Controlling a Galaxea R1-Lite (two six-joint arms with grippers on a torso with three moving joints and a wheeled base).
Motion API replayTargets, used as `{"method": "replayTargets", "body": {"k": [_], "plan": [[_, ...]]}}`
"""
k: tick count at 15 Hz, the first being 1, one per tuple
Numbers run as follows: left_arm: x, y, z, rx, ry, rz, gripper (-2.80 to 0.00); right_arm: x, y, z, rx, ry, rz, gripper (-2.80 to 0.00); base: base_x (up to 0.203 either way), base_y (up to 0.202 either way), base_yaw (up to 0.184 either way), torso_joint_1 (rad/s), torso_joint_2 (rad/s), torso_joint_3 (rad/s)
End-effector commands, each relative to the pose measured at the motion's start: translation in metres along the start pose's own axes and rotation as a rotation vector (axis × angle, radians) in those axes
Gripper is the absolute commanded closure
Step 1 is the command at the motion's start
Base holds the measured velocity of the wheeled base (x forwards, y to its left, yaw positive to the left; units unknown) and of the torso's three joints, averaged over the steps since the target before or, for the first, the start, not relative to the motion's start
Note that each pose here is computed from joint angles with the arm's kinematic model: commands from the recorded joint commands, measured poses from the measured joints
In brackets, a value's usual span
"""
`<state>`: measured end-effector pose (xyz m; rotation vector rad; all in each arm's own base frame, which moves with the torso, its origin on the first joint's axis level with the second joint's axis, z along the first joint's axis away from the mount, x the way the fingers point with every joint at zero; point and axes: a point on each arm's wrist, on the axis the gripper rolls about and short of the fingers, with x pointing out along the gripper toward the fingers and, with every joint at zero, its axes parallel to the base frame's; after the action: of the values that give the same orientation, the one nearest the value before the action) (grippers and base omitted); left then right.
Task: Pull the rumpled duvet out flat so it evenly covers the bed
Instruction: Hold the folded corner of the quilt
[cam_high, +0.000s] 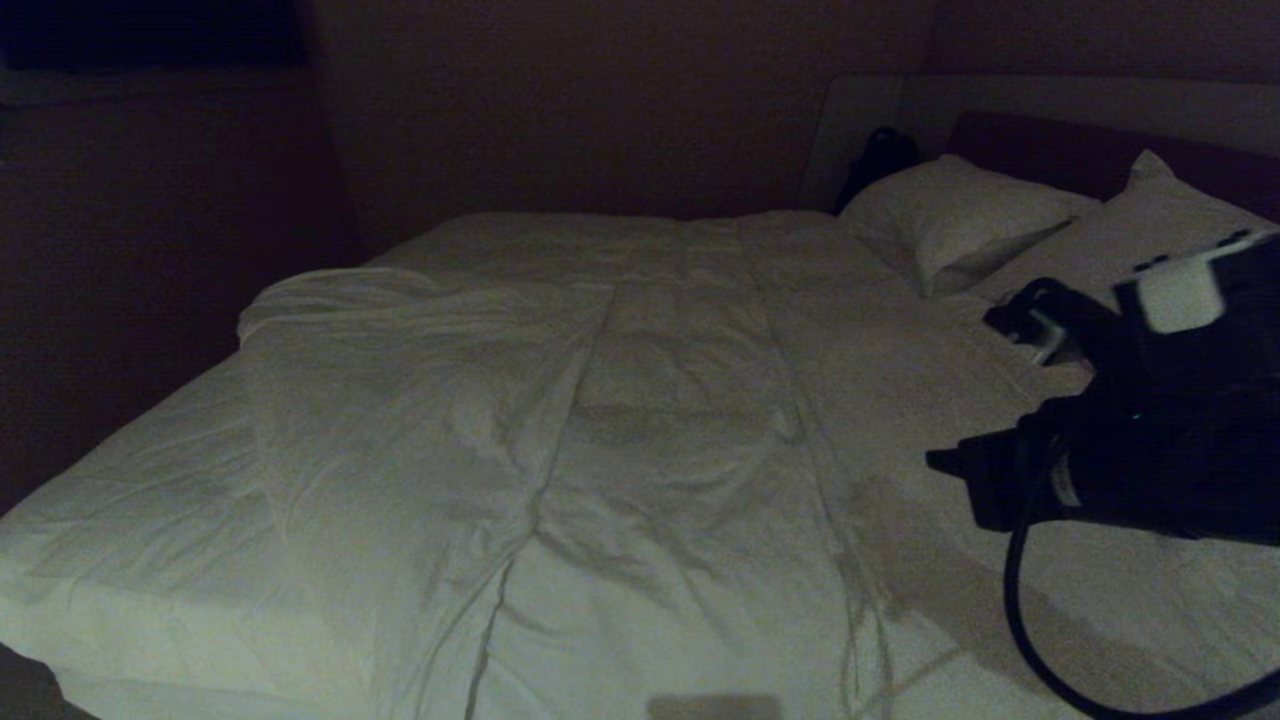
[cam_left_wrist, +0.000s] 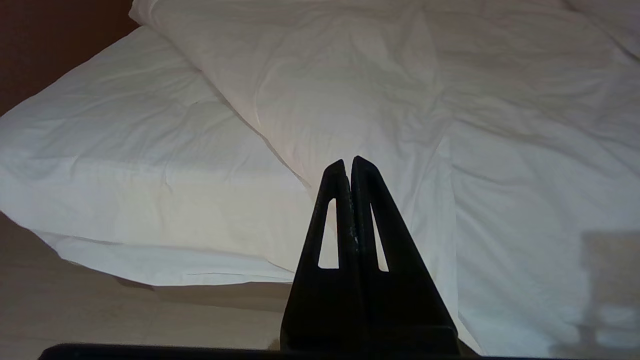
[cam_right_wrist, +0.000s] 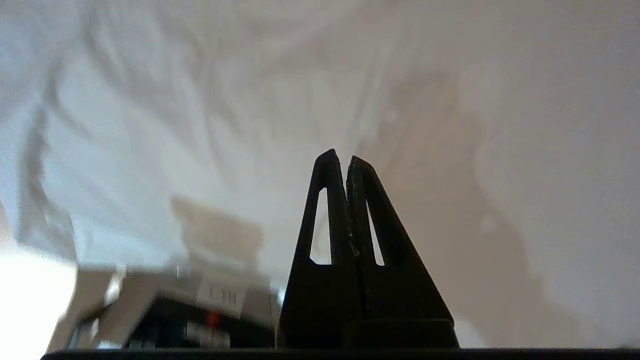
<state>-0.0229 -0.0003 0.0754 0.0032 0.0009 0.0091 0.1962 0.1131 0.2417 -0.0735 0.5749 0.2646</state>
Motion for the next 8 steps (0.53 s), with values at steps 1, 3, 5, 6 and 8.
{"method": "replayTargets", "body": {"k": [1,3,5,6,8], "plan": [[0.000,0.000,0.000,0.000,0.001,0.000,0.00,-0.039,-0.009,0.007,0.019,-0.127,-0.019,0.00,0.000,0.000,0.000,0.000,0.00,0.000],[0.000,0.000,0.000,0.000,0.001,0.002,0.00,-0.054,-0.013,0.007,-0.005,-0.169,-0.020,0.00,0.000,0.000,0.000,0.000,0.00,0.000],[0.000,0.000,0.000,0.000,0.001,0.000,0.00,-0.057,-0.015,0.007,-0.008,-0.178,-0.025,0.00,0.000,0.000,0.000,0.000,0.00,0.000],[0.000,0.000,0.000,-0.001,0.000,0.000,0.00,-0.058,-0.017,0.007,-0.011,-0.181,-0.031,0.00,0.000,0.000,0.000,0.000,0.00,0.000],[0.000,0.000,0.000,0.000,0.001,0.001,0.00,-0.062,-0.018,0.006,-0.024,-0.191,-0.032,0.00,0.000,0.000,0.000,0.000,0.00,0.000]]}}
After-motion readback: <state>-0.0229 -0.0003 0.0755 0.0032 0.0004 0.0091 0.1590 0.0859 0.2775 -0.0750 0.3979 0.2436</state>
